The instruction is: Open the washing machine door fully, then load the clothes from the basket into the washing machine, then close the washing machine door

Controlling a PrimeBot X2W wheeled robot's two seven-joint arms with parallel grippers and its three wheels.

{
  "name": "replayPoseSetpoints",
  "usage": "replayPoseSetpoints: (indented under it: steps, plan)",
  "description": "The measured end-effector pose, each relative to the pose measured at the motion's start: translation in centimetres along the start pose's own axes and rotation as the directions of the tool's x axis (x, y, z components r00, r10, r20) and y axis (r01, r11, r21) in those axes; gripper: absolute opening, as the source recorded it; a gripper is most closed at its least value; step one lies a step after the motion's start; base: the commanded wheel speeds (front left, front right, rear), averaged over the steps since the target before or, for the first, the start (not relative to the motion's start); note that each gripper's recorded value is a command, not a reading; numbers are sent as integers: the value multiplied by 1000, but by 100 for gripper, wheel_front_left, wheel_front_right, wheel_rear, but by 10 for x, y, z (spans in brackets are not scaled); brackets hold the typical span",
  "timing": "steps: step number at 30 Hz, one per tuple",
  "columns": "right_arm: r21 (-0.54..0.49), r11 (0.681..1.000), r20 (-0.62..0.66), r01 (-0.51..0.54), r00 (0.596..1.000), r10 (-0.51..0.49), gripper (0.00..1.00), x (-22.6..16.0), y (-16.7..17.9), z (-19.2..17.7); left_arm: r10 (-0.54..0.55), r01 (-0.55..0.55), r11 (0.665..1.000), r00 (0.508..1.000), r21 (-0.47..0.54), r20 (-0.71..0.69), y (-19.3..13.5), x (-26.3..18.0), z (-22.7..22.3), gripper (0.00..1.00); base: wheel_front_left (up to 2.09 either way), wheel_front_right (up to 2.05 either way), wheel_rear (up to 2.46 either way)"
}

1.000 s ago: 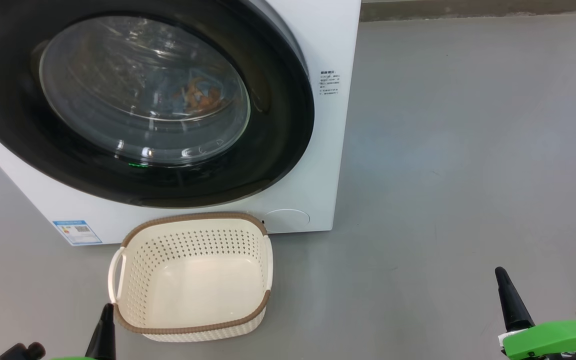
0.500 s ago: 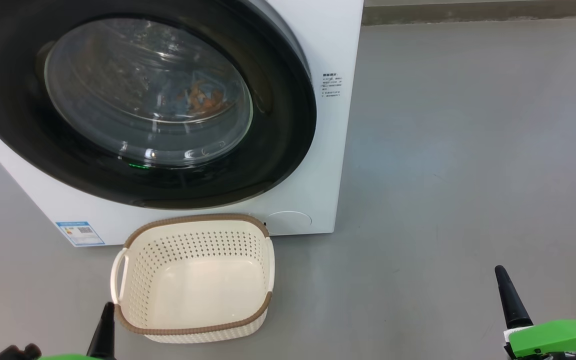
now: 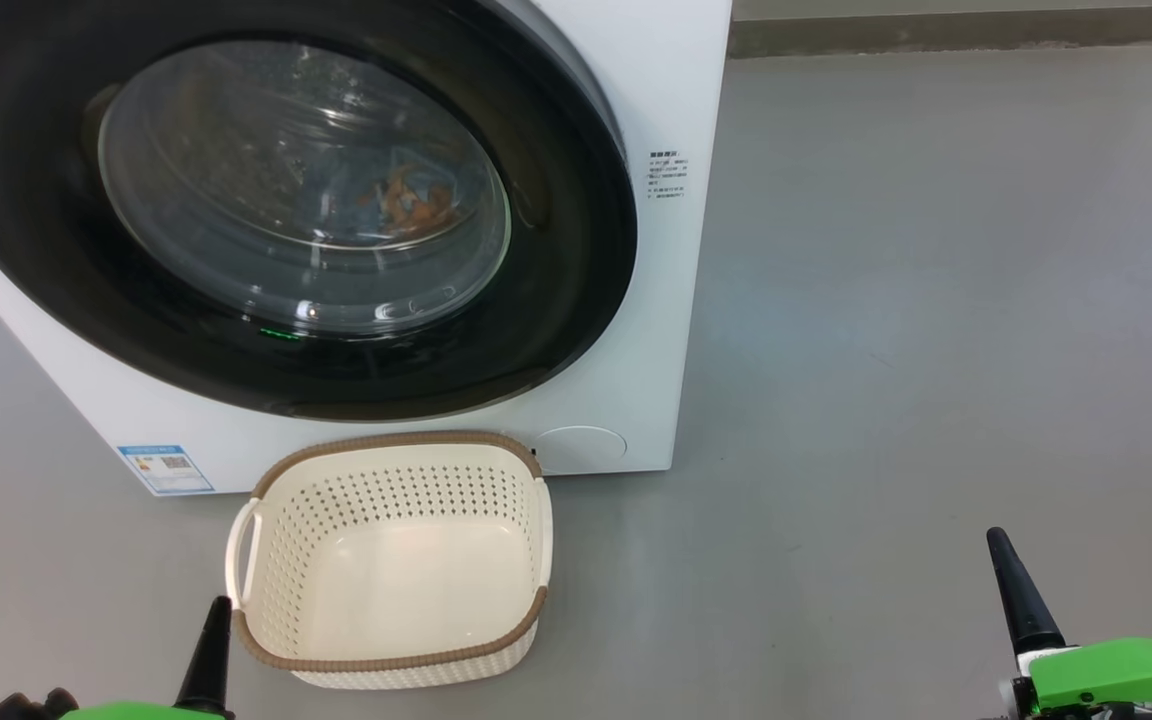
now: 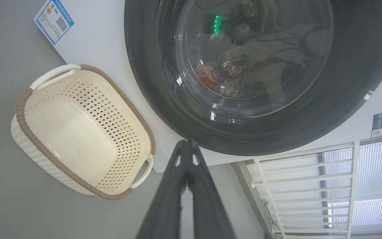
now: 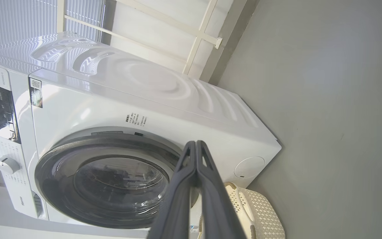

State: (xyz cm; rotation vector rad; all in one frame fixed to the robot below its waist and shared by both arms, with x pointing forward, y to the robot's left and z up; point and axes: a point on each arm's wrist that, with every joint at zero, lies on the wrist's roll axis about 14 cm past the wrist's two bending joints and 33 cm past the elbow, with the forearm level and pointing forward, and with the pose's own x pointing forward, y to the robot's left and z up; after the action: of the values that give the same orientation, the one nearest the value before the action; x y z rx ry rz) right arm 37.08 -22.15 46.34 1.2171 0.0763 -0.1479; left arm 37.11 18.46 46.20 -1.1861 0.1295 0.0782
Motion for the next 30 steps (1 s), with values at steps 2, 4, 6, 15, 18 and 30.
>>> replayPoseSetpoints:
  steps: [2,4,6,15,18,30]
  plan:
    - [22,1000,4,-2,1000,2,0,0,1,1,-1,1,1000,1000,-16,1,0,0,1,0,0,0,0]
    - [38,999,2,-5,1000,5,0,0,2,1,-2,2,999,1000,-41,0,-1,0,1,0,0,0,0]
    - [54,998,1,-9,1000,9,0,0,3,1,-4,4,998,1000,-64,1,-1,0,2,0,0,0,0]
    - [138,990,-7,-18,1000,19,0,0,7,-3,-25,25,989,1000,-144,6,-8,2,5,0,0,0,0]
    - [172,985,-12,-23,1000,26,0,1,9,-5,-28,28,983,1000,-182,6,-8,2,6,0,0,0,0]
    - [274,960,-18,-50,998,57,0,2,18,-5,-51,50,951,999,-306,4,-13,2,9,0,0,0,0]
